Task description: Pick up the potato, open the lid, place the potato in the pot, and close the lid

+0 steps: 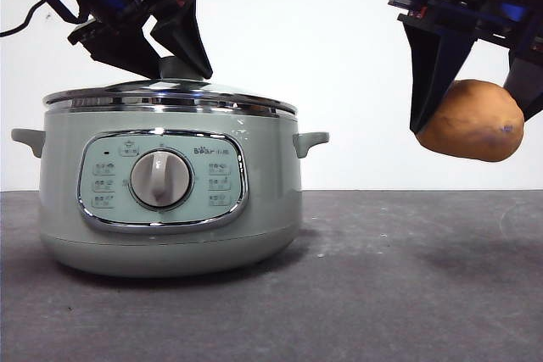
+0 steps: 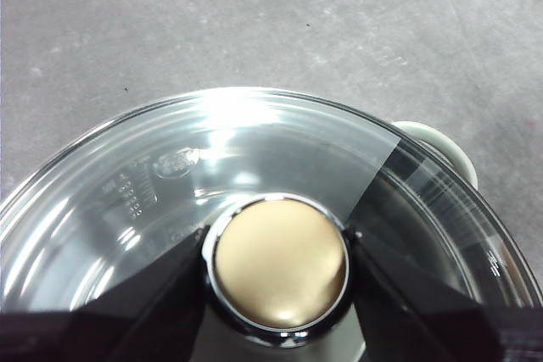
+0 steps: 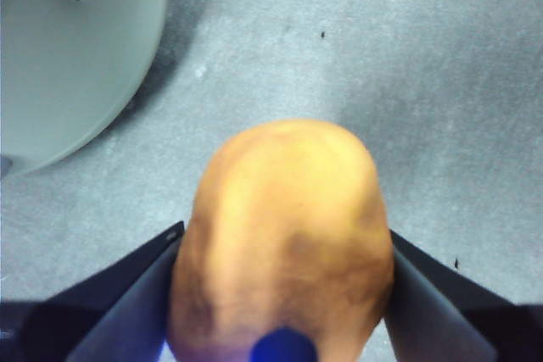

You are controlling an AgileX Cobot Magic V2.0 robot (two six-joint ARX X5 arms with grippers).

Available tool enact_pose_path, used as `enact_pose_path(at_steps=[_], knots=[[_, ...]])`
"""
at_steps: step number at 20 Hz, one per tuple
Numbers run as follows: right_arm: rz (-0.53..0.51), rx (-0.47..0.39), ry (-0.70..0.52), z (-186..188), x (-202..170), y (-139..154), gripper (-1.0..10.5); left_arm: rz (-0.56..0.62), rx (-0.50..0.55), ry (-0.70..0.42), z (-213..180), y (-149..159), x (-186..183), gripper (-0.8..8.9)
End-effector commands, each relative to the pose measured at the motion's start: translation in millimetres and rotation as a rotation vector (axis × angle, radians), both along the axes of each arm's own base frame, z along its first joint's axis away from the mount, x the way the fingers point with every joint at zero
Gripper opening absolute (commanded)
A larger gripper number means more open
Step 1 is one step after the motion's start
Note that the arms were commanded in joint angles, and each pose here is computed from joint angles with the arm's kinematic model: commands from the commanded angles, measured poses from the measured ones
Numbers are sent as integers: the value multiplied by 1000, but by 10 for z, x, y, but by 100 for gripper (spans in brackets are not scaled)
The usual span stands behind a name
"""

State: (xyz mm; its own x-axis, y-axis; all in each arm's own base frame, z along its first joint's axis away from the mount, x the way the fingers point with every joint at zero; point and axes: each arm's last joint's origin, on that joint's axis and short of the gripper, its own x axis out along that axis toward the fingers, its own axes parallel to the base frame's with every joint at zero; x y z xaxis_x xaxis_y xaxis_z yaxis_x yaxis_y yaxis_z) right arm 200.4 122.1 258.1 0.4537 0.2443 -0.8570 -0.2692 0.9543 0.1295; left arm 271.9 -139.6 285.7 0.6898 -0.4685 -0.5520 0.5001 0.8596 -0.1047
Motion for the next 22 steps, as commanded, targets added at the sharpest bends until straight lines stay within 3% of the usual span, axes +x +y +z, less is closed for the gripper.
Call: enact_pose_path(at_steps=[1, 6, 9, 12, 16, 22], knots=[[4, -4, -4, 1, -3, 3, -2, 0, -6, -29, 75, 0, -7, -8], [5, 2, -12, 6, 4, 8, -2, 0, -43, -160, 535, 100, -199, -8], [6, 11, -26, 15, 16, 15, -2, 6, -77, -239, 831, 259, -509, -8], [14, 46, -61, 53, 46, 39, -3, 31, -46, -283, 1022, 471, -900, -8], [131, 177, -137, 272, 119, 139, -12, 101, -10, -330, 1166, 764, -1431, -8], [229, 197, -208, 643, 373, 534, -12, 198, -42, -452, 1280, 1087, -2016, -8]])
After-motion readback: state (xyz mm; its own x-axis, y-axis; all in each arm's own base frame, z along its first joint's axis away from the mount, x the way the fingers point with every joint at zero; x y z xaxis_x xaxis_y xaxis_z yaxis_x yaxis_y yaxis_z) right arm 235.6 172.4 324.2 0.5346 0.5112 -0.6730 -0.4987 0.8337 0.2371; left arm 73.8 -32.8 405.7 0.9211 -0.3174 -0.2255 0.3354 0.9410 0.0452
